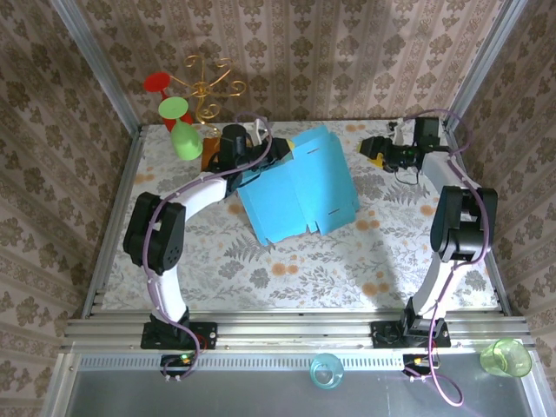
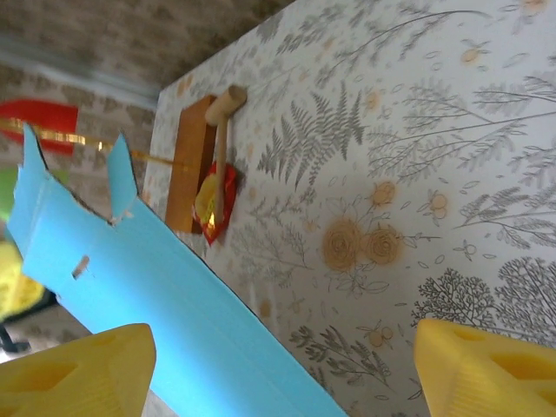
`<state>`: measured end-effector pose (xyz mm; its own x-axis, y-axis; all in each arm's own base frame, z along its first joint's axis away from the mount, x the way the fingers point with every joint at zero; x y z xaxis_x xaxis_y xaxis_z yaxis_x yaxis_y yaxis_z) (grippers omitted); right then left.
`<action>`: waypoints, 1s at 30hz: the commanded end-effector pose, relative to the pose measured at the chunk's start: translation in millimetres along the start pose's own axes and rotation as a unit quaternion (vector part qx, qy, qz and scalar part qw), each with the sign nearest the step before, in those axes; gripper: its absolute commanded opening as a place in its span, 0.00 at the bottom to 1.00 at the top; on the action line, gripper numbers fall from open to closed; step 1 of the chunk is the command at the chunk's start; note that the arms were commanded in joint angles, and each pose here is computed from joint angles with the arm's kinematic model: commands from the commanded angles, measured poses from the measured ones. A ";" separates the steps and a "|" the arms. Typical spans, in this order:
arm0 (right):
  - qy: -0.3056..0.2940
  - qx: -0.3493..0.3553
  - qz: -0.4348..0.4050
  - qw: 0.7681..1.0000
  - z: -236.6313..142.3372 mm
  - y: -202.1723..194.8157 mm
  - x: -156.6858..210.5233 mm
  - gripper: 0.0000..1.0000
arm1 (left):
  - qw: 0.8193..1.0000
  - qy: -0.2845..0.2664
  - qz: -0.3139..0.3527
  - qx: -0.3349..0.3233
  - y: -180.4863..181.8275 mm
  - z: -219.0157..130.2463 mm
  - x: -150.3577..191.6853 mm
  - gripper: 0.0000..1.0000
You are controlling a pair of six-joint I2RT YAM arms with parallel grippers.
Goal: Fold the paper box
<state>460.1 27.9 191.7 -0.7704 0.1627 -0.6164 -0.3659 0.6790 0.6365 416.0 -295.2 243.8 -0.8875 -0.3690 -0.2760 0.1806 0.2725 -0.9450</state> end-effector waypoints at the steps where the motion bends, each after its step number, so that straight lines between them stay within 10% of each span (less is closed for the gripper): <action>1: -0.010 -0.052 -0.100 0.994 5.5 16.0 1.7 0.71 | 0.999 0.032 0.031 0.025 -23.2 -7.5 3.1 0.00; 17: 0.045 -0.118 -0.163 0.978 46.2 41.8 38.9 0.60 | 0.998 0.052 0.030 0.021 -24.5 -7.0 3.9 0.00; 30: 0.043 -0.136 -0.179 0.973 41.3 61.9 36.9 0.13 | 0.999 0.047 0.022 0.009 -20.0 -3.3 -0.1 0.00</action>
<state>440.1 95.4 175.4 -0.6350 -0.0995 -0.7661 -0.6921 0.5139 0.5069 409.6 -296.2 247.2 -0.9259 -0.2795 -0.2543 0.1748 0.2798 -0.9440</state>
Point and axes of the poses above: each hand's point on the last joint's axis, 136 mm out from that joint toward the fingers, its own z axis out along the fingers, its own y axis along the line the jaws close on, x = y × z, the point moved 5 cm from there along -z, back along the fingers, and after that the axes turned 12 degrees about -z, right-handed, at the moved point
